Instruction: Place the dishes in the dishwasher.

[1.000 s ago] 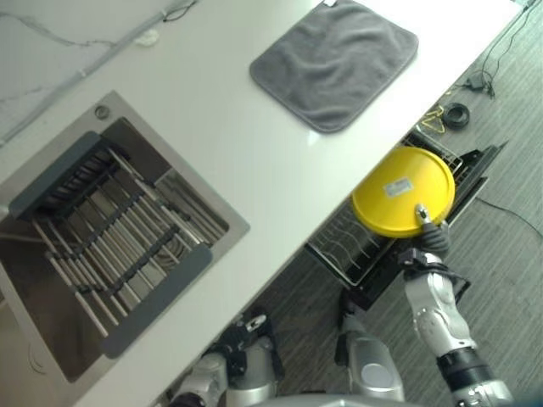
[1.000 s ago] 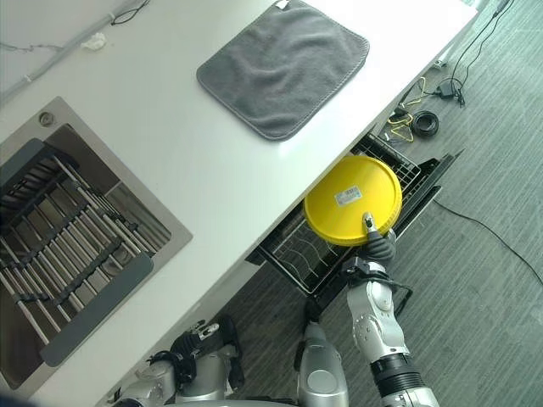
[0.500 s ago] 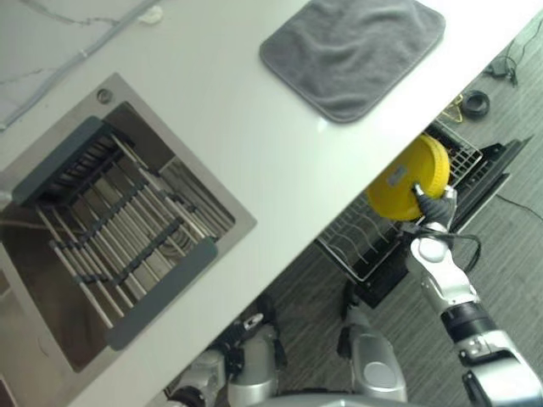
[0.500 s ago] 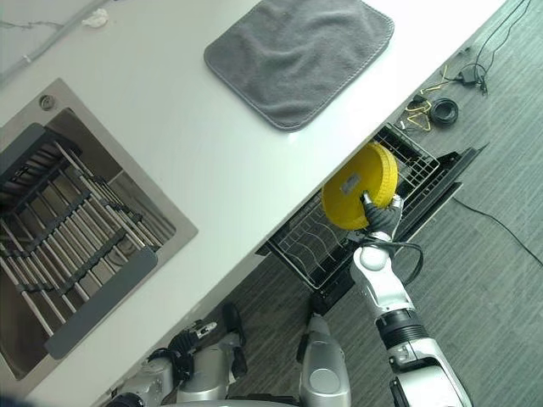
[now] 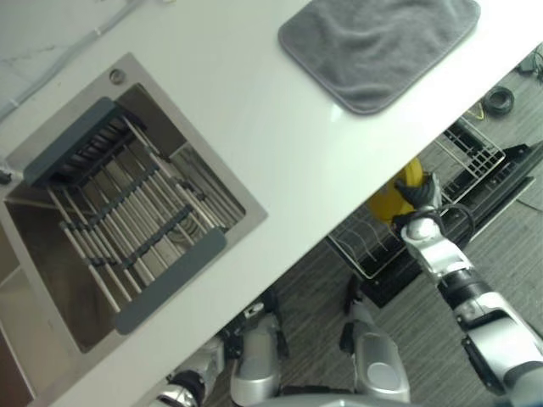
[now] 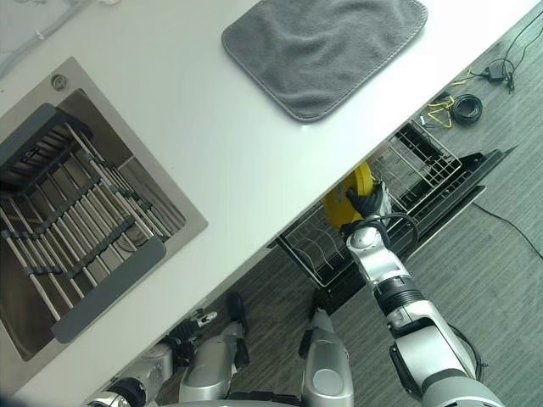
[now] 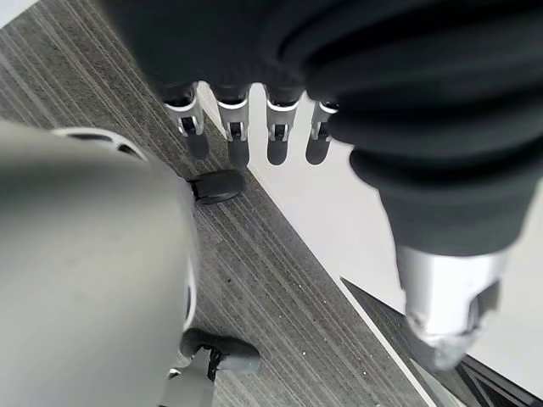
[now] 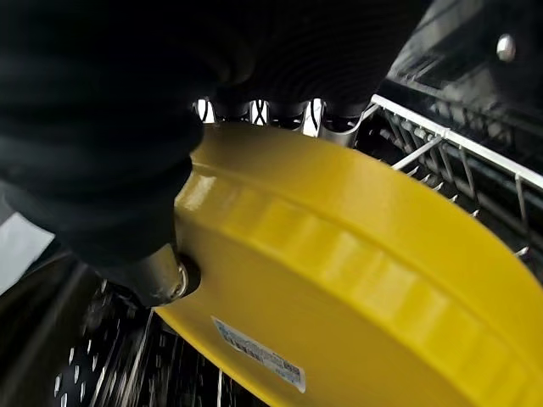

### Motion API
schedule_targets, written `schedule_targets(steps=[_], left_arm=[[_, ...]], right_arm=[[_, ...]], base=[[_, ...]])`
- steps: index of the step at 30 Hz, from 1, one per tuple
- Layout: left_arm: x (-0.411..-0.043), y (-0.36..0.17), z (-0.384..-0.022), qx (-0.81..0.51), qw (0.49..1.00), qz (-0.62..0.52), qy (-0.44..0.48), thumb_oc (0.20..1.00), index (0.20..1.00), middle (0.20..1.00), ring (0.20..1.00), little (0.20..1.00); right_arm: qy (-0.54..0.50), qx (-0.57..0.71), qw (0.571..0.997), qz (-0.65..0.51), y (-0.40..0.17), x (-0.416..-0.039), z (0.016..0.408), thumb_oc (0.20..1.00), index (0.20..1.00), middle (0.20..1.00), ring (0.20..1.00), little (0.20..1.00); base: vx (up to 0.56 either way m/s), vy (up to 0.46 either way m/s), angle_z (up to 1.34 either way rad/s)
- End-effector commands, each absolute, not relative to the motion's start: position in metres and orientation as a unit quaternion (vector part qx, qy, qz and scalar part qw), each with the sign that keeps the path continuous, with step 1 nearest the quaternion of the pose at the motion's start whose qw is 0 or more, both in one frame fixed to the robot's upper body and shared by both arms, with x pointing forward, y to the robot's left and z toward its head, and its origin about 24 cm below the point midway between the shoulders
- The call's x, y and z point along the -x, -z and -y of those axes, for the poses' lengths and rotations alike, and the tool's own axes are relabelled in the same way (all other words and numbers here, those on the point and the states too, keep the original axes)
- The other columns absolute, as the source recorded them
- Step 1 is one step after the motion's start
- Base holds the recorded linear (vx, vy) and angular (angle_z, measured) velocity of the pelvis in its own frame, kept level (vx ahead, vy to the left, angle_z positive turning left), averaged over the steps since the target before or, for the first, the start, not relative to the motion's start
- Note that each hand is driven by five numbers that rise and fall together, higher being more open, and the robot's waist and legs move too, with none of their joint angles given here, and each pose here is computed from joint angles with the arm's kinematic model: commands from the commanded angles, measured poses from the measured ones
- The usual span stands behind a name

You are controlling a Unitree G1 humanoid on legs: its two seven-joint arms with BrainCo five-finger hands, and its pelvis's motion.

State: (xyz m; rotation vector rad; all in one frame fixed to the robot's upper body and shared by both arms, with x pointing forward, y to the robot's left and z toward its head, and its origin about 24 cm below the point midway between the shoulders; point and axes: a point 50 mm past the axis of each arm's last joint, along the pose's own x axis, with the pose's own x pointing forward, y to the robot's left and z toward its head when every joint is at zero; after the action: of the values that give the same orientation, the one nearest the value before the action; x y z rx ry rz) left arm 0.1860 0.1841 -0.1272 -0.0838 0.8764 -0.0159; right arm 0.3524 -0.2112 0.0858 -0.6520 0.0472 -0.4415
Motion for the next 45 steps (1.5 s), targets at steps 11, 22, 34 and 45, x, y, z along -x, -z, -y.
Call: schedule_targets(steps=[11, 22, 34, 45], left_arm=[[-0.217, 0.111, -0.182, -0.059, 0.913, -0.39, 0.102, 1.0, 1.0, 1.0, 1.0, 1.0], [-0.226, 0.106, -0.189, -0.077, 0.914, -0.384, 0.102, 1.0, 1.0, 1.0, 1.0, 1.0], [-0.218, 0.11, -0.191, -0.072, 0.913, -0.388, 0.105, 1.0, 1.0, 1.0, 1.0, 1.0], [-0.22, 0.107, -0.205, -0.092, 0.913, -0.383, 0.106, 1.0, 1.0, 1.0, 1.0, 1.0]], right_arm=[[0.134, 0.651, 0.702, 0.256, -0.152, -0.382, 0.172, 0.2, 0.2, 0.2, 0.2, 0.2], [0.191, 0.722, 0.518, 0.416, -0.184, -0.378, 0.179, 0.2, 0.2, 0.2, 0.2, 0.2], [0.222, 0.712, 0.393, 0.537, -0.192, -0.367, 0.17, 0.2, 0.2, 0.2, 0.2, 0.2], [-0.016, 0.755, 0.314, 0.575, -0.153, -0.366, 0.172, 0.2, 0.2, 0.2, 0.2, 0.2]], base=[[-0.05, -0.01, 0.08], [-0.03, -0.017, 0.07], [0.0, 0.002, 0.01], [0.01, -0.032, 0.03]])
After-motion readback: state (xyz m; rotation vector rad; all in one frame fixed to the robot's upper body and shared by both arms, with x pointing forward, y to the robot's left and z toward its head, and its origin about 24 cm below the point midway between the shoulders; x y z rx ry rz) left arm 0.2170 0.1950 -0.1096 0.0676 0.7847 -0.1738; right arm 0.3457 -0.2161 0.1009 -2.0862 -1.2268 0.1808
